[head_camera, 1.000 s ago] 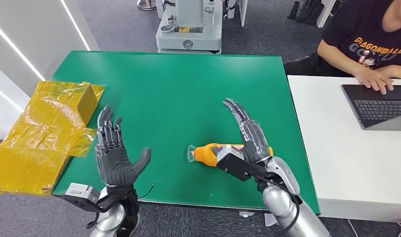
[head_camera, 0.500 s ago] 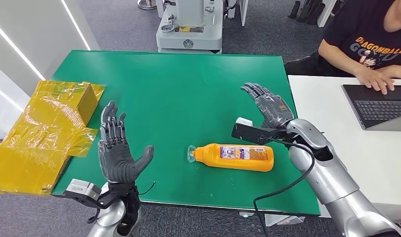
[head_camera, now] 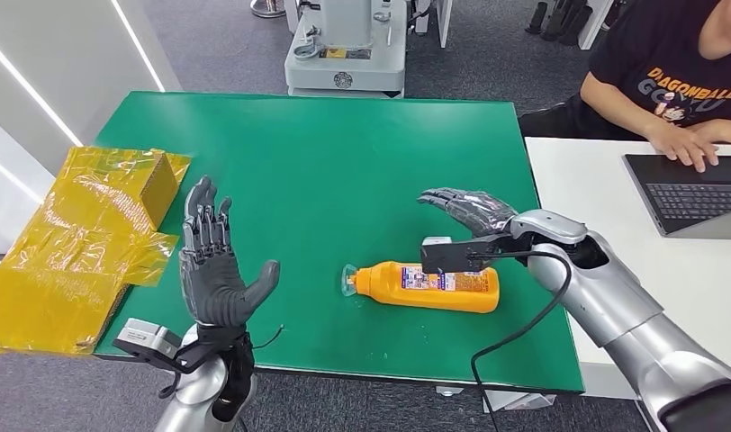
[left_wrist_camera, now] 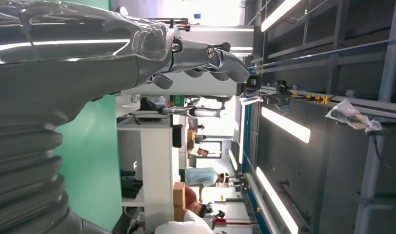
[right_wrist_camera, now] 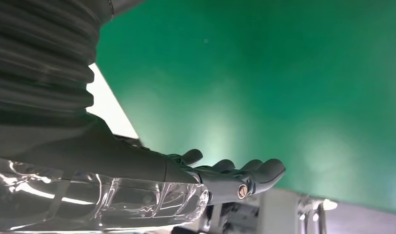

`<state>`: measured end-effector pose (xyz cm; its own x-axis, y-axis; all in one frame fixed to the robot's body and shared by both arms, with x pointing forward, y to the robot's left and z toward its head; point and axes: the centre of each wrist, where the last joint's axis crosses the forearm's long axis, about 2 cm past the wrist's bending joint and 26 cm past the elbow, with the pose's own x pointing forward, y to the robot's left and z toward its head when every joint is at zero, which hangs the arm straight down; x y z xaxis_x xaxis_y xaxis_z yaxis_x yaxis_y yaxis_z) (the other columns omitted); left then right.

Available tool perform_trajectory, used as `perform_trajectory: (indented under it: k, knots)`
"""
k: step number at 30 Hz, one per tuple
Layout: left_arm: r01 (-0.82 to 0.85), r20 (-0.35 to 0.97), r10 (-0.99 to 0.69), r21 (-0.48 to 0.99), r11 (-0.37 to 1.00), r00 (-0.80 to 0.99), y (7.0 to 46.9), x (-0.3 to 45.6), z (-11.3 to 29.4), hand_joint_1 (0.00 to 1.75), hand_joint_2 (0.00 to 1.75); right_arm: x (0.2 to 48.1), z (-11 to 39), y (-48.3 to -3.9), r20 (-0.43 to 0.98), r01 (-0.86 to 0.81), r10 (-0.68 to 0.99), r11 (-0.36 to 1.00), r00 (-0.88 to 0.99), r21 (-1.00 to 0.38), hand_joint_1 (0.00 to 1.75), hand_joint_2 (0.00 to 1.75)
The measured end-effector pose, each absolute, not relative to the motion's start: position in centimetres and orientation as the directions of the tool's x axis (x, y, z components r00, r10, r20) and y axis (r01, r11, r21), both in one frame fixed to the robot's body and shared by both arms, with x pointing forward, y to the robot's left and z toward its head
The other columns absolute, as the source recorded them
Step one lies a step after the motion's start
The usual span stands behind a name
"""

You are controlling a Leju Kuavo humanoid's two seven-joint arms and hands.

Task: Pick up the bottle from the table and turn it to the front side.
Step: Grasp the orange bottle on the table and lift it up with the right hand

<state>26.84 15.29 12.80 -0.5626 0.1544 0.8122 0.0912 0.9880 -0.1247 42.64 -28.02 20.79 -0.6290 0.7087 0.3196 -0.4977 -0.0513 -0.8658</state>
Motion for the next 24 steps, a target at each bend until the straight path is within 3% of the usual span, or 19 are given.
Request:
perform_trajectory:
  k: [24]
  knots:
    - [0.081, 0.820, 0.143, -0.117, 0.990, -0.554, 15.6, 27.0, 12.5, 0.00, 1.75, 42.6, 18.2, -28.0, 0.349, -0.658, 0.733, -0.176, -0.584, -0.732, 0.00, 1.75]
